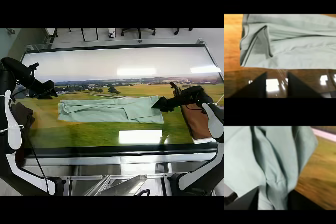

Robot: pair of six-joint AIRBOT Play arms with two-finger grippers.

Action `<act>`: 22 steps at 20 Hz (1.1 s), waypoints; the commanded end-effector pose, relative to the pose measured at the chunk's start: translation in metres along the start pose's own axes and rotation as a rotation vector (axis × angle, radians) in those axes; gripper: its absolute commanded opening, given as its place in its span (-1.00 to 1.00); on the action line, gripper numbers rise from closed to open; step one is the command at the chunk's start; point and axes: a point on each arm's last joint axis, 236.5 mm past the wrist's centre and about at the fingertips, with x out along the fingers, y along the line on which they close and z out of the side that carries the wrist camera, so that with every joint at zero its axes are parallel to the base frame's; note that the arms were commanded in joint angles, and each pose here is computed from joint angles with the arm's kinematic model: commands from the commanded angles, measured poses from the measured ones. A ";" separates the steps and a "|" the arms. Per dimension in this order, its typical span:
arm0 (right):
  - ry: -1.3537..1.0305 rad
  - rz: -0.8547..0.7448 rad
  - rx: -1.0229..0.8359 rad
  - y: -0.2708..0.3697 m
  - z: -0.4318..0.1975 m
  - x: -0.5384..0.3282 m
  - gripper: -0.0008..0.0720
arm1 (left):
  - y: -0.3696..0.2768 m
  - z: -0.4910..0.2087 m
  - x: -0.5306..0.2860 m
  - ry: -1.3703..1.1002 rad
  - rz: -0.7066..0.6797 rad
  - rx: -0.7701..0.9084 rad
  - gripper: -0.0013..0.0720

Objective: Fold the shirts.

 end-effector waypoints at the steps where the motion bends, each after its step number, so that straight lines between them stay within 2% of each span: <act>1: -0.010 -0.011 -0.030 0.005 0.006 0.011 -0.58 | -0.033 0.009 -0.016 -0.098 -0.005 0.101 -0.80; 2: -0.011 -0.012 -0.040 0.008 0.007 0.011 -0.93 | -0.046 0.009 -0.016 -0.113 -0.008 0.137 -0.91; 8: -0.099 -0.016 -0.126 0.052 0.030 -0.025 -0.94 | -0.152 -0.001 0.030 -0.123 -0.050 0.351 -0.91; 13: -0.214 -0.022 -0.263 0.126 0.034 -0.098 -0.94 | -0.245 -0.032 0.155 -0.051 -0.080 0.528 -0.91; 17: -0.282 -0.026 -0.359 0.178 0.026 -0.146 -0.94 | -0.292 -0.076 0.239 0.027 -0.094 0.627 -0.91; 22: -0.296 -0.016 -0.411 0.214 0.012 -0.174 -0.94 | -0.368 -0.114 0.273 0.029 -0.297 0.606 -0.91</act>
